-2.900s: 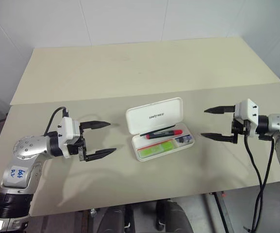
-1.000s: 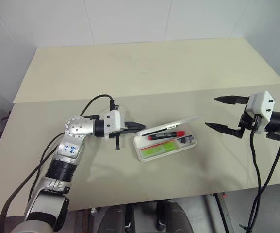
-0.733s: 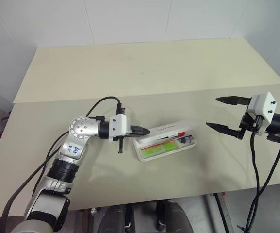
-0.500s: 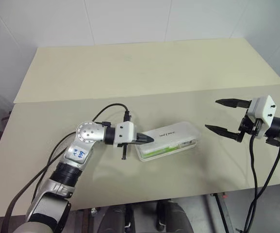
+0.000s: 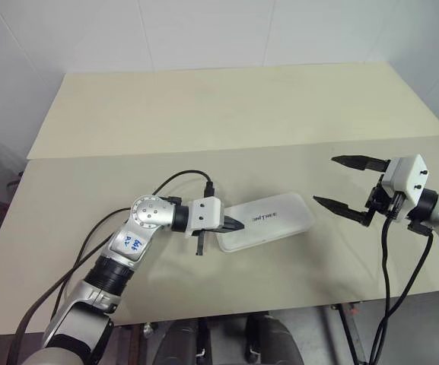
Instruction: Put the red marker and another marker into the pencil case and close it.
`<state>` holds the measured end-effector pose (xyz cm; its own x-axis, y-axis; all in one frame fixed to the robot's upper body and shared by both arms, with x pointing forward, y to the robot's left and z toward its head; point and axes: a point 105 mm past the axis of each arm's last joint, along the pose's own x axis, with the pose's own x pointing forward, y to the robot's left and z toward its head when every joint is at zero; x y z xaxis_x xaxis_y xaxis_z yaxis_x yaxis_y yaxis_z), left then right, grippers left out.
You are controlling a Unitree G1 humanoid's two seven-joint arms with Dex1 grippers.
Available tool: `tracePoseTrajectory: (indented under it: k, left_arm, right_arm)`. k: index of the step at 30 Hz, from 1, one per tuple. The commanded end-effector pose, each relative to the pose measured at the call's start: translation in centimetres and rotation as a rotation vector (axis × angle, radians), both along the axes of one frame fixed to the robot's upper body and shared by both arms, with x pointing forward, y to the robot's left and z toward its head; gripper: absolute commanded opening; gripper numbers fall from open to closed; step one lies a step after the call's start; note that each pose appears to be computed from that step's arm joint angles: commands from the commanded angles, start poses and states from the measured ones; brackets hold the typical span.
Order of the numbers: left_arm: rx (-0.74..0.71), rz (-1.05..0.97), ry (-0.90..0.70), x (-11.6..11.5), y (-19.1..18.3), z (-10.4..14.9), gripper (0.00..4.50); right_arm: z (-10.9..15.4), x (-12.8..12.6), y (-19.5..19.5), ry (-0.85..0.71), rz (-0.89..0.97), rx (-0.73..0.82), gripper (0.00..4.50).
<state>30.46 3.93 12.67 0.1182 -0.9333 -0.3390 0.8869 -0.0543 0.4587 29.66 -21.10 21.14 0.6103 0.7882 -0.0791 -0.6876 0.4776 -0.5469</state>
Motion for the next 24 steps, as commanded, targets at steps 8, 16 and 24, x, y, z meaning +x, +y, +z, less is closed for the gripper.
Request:
tracePoseTrajectory:
  k: [8,16,24]
  left_arm:
    - [0.155,0.040,0.032,0.5,-0.2,-1.6,0.02]
    - [0.184,0.061,0.032,0.9,-0.9,-1.6,0.02]
    - [-0.012,0.147,0.055,1.3,0.3,1.0,0.02]
  right_arm:
    - [1.2,-0.7,0.7,-0.068,-0.008,0.051,4.50]
    - [0.8,-0.7,1.1,-0.064,-0.016,0.079,4.50]
    - [0.4,-0.4,1.6,-0.040,0.001,0.098,4.50]
